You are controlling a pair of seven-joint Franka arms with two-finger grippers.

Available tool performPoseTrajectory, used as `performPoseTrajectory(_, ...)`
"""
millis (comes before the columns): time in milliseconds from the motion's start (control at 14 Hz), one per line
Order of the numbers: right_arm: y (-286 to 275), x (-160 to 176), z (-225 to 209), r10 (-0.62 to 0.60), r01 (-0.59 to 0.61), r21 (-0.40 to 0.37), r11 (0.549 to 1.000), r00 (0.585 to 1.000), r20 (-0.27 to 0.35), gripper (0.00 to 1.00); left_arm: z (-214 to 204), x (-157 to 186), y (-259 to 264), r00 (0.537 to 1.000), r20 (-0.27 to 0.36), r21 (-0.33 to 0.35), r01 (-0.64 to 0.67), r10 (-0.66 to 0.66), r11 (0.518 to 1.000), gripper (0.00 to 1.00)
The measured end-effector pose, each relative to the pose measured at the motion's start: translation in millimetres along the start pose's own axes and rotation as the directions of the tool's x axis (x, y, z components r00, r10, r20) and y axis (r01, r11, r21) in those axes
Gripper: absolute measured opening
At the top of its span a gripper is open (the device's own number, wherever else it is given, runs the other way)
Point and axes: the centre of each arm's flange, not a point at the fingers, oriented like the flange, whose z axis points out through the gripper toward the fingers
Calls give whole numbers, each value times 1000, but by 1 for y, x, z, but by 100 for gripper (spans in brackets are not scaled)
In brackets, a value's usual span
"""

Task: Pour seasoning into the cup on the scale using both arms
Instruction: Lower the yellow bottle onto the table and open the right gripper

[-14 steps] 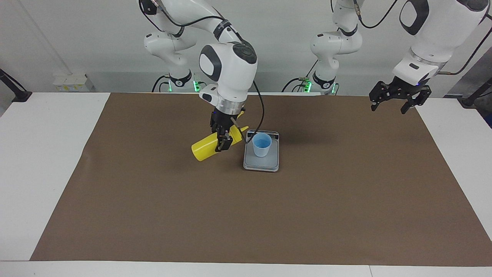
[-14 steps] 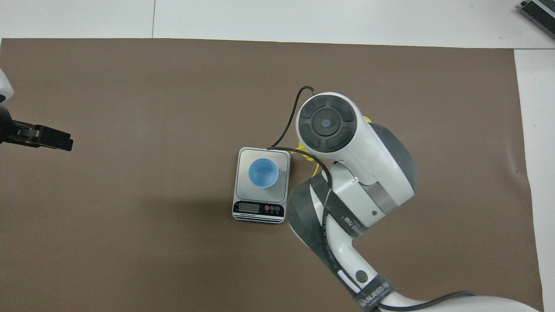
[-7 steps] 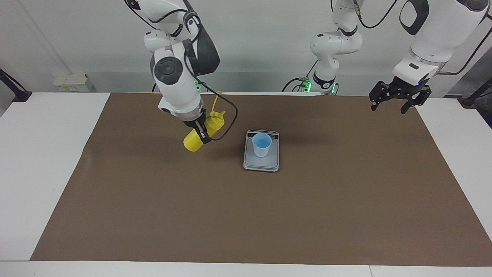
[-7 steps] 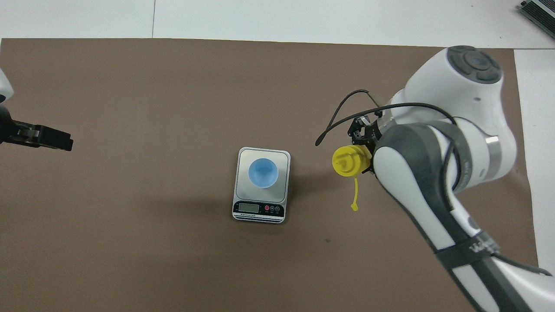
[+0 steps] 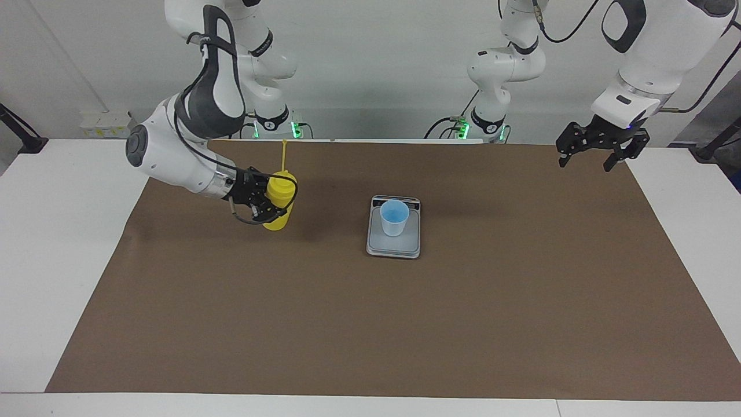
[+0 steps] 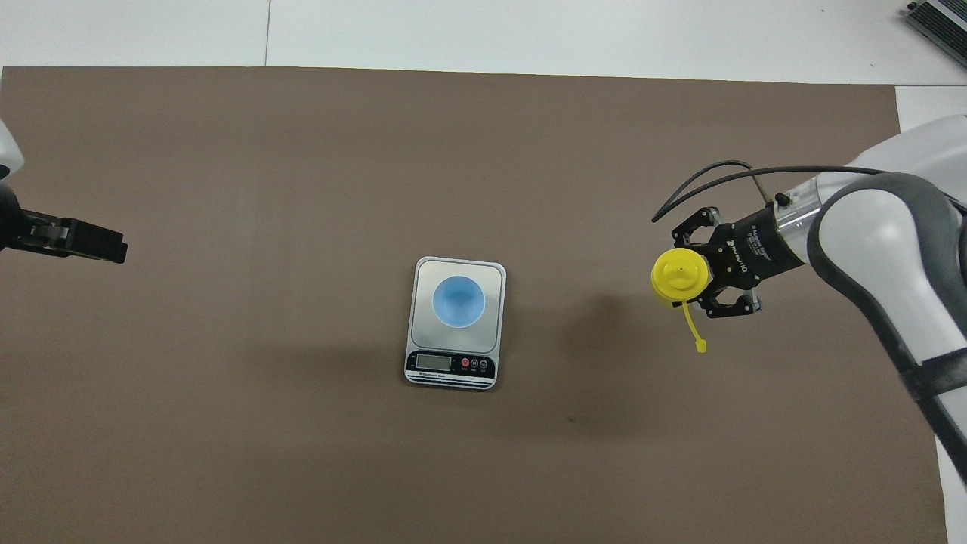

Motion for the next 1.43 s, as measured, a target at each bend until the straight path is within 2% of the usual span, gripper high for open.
performPoseTrajectory(143, 12, 31, 0, 31, -32, 29, 999, 998, 54, 55, 0, 0, 0, 1000, 0, 0, 0, 0, 1000, 100)
performPoseTrajectory(358, 18, 59, 6, 58, -64, 51, 997, 992, 111, 55, 0, 0, 0, 1000, 0, 0, 0, 0, 1000, 100)
performPoseTrajectory(645, 24, 103, 19, 18, -26, 60, 998, 991, 134, 55, 0, 0, 0, 1000, 0, 0, 0, 0, 1000, 100)
performPoseTrajectory(860, 25, 117, 26, 59, -69, 82, 994, 991, 117, 54, 0, 0, 0, 1000, 0, 0, 0, 0, 1000, 100)
performPoseTrajectory(1075, 24, 120, 23, 92, -103, 107, 989, 991, 99, 80, 0, 0, 0, 1000, 0, 0, 0, 0, 1000, 100)
performPoseTrajectory(1146, 24, 118, 18, 89, -100, 116, 988, 992, 94, 93, 0, 0, 0, 1000, 0, 0, 0, 0, 1000, 100)
performPoseTrajectory(1218, 25, 113, 10, 81, -92, 128, 988, 993, 85, 99, 0, 0, 0, 1000, 0, 0, 0, 0, 1000, 100)
performPoseTrajectory(1290, 25, 107, 0, 66, -74, 136, 988, 996, 62, 100, 0, 0, 0, 1000, 0, 0, 0, 0, 1000, 100)
performPoseTrajectory(1433, 27, 90, -28, 3, 5, 127, 992, 998, -57, 100, 0, 0, 0, 1000, 0, 0, 0, 0, 1000, 100)
